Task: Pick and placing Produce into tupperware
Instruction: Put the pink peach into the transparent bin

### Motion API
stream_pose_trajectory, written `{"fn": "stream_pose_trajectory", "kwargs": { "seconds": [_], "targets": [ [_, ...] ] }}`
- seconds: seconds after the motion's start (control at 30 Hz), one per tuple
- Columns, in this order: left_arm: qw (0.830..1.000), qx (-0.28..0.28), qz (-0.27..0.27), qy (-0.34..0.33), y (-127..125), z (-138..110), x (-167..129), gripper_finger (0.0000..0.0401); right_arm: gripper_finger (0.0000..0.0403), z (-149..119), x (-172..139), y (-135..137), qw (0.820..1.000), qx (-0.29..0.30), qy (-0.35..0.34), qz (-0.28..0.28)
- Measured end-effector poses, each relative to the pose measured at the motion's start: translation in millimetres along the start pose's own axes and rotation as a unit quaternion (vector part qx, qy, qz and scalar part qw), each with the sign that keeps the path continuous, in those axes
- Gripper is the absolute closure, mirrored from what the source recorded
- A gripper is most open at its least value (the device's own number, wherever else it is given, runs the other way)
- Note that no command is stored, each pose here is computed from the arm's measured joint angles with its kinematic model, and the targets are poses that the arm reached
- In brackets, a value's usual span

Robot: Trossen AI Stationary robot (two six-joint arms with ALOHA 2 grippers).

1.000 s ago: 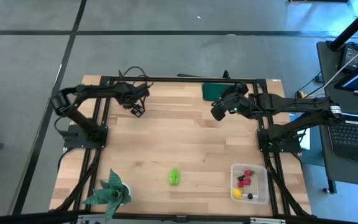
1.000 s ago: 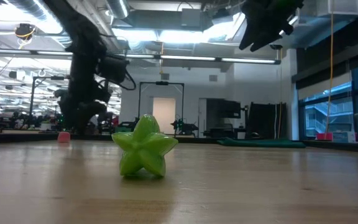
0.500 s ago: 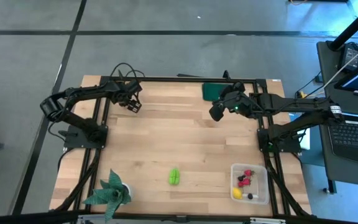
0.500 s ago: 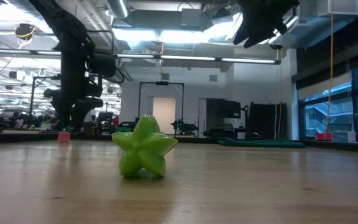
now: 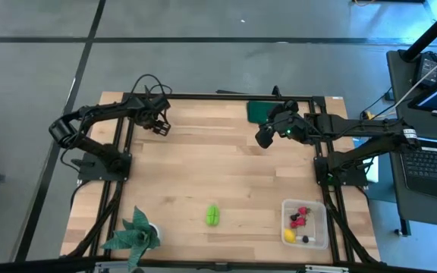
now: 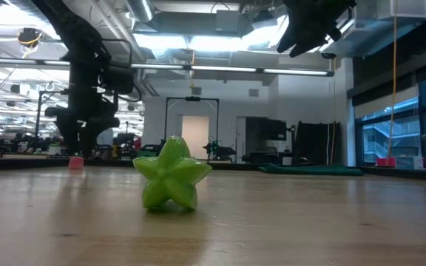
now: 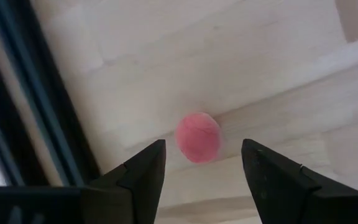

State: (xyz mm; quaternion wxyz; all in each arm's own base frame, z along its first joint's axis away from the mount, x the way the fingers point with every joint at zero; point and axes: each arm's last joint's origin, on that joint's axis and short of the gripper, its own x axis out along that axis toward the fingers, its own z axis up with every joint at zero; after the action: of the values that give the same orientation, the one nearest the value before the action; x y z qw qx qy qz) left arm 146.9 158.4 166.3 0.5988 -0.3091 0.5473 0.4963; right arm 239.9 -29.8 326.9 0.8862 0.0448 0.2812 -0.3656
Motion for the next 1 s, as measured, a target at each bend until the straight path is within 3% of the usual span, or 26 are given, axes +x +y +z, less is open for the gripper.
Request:
{"fn": "stream_pose_trajectory", "kwargs": {
  "seconds": [0.13, 0.57, 1.0],
  "targets": [
    [0.999, -0.013, -0.021, 0.021, 0, 1, 4, 0.0204, 0.0136, 0, 0, 0, 1.0, 0.0, 0.0, 0.0],
    [0.999, -0.002, 0.001, 0.052, -11, 7, 32, 0.0223, 0.0136, 0, 0, 0, 1.0, 0.001, 0.0, 0.0],
    [0.997, 0.038, -0.015, 0.072, -17, 1, 31, 0.0291, 0.0136, 0, 0, 0, 1.0, 0.001, 0.0, 0.0]
  ]
}}
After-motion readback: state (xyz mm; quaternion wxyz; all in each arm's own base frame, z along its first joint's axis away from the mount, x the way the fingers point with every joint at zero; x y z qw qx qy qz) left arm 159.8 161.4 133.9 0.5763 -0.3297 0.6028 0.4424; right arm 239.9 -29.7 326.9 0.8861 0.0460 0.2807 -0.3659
